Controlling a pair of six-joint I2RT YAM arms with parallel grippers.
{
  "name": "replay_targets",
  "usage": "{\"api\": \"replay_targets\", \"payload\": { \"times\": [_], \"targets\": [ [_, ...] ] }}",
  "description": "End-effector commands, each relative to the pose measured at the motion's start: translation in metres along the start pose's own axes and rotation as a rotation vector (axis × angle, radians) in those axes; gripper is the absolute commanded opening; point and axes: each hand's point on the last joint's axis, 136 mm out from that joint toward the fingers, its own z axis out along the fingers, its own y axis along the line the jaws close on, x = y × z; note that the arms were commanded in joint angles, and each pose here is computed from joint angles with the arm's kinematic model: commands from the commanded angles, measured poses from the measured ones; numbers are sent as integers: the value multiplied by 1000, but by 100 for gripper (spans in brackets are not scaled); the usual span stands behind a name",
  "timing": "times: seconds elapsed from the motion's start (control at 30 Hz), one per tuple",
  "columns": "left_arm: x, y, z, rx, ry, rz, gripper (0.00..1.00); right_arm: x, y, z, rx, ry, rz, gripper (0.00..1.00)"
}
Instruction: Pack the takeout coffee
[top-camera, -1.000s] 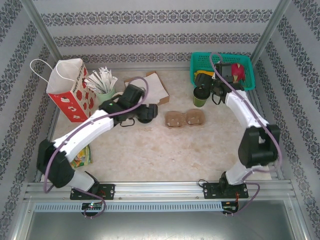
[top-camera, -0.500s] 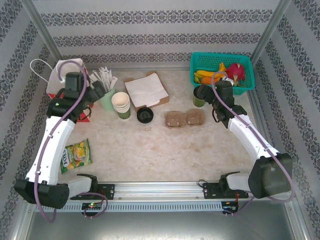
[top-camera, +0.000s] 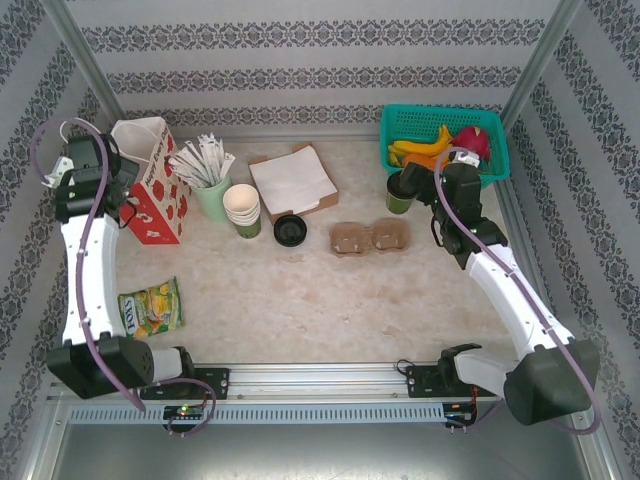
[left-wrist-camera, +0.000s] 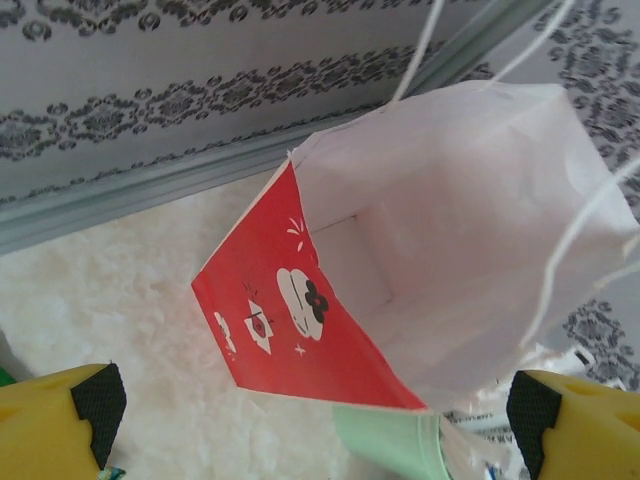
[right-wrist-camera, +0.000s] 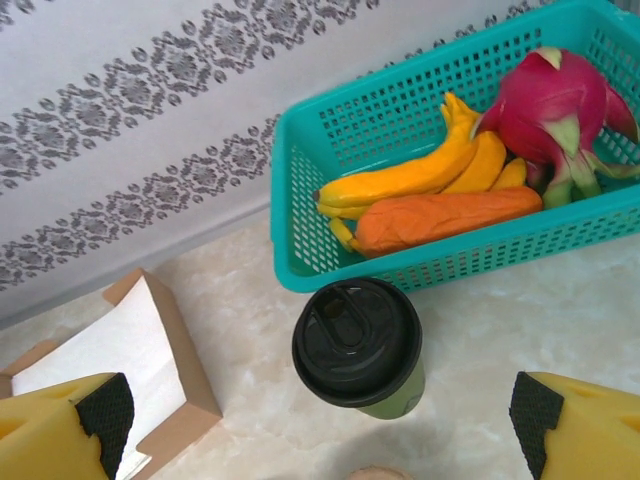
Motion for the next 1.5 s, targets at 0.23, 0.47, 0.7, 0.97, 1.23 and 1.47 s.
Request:
{"api": "replay_targets", "payload": {
  "times": [0.23,0.47,0.7,0.97,1.23,1.47],
  "targets": [
    [-10,-4,46,-199,68,-182,86,9,-13,-31,-24,-59,-20,98],
    [11,4,66,-220,122,-201,58,2,-13,-48,-62,-146,-62,98],
    [8,8,60,-208,113,-159,17,7,-14,-52,-76,-135,-59,98],
    [-1,10,41,-89,116,-184,0,5,-5,-45,-110,-133,-42,98],
    [-15,17,6,-48,92,-145,0,14,10,-33,-177,-61,-45,98],
    [-26,45,-41,-77,47,-71,0,25,17,-25,-194,21,-10,98]
  ]
}}
